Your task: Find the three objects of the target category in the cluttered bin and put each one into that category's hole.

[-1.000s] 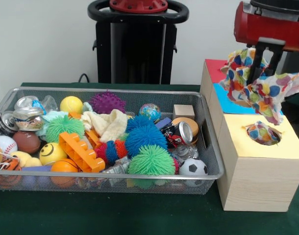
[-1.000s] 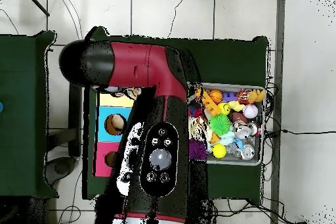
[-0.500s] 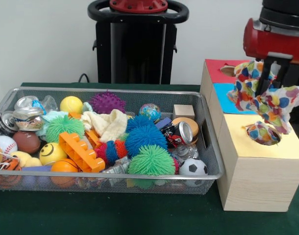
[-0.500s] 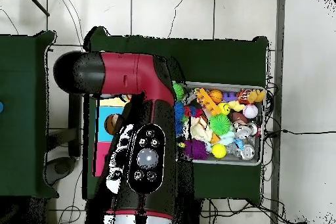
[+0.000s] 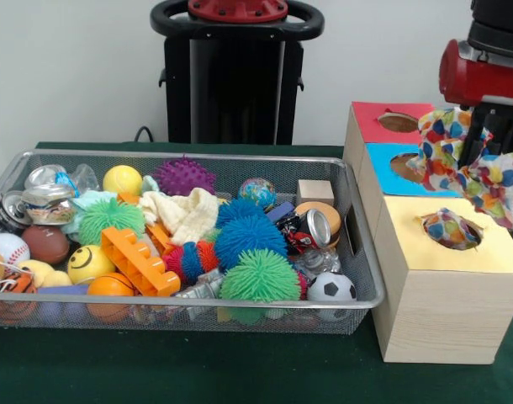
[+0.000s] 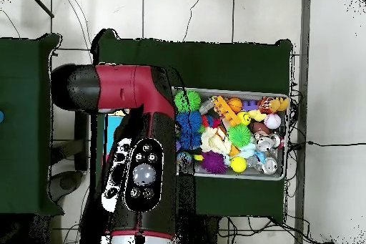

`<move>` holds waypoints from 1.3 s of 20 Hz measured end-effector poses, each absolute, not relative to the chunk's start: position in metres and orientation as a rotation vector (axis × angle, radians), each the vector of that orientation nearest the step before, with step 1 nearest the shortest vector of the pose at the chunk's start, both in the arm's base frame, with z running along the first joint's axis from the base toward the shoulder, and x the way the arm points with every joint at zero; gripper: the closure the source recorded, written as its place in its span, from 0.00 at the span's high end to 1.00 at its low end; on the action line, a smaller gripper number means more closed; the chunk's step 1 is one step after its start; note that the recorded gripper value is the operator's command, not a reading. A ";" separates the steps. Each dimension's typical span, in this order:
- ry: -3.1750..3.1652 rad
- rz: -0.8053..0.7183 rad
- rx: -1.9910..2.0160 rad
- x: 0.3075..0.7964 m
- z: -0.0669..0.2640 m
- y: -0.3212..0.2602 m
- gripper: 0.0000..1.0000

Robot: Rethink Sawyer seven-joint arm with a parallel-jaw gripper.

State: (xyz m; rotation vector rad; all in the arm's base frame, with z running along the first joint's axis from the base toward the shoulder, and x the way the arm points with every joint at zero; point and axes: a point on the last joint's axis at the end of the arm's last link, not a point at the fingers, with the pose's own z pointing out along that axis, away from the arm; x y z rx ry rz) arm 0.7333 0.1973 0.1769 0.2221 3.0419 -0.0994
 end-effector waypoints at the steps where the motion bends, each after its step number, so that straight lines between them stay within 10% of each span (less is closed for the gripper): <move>1: 3.036 -0.099 0.222 0.733 0.174 0.197 0.00; 26: 3.021 -0.111 0.294 0.717 0.103 0.157 0.00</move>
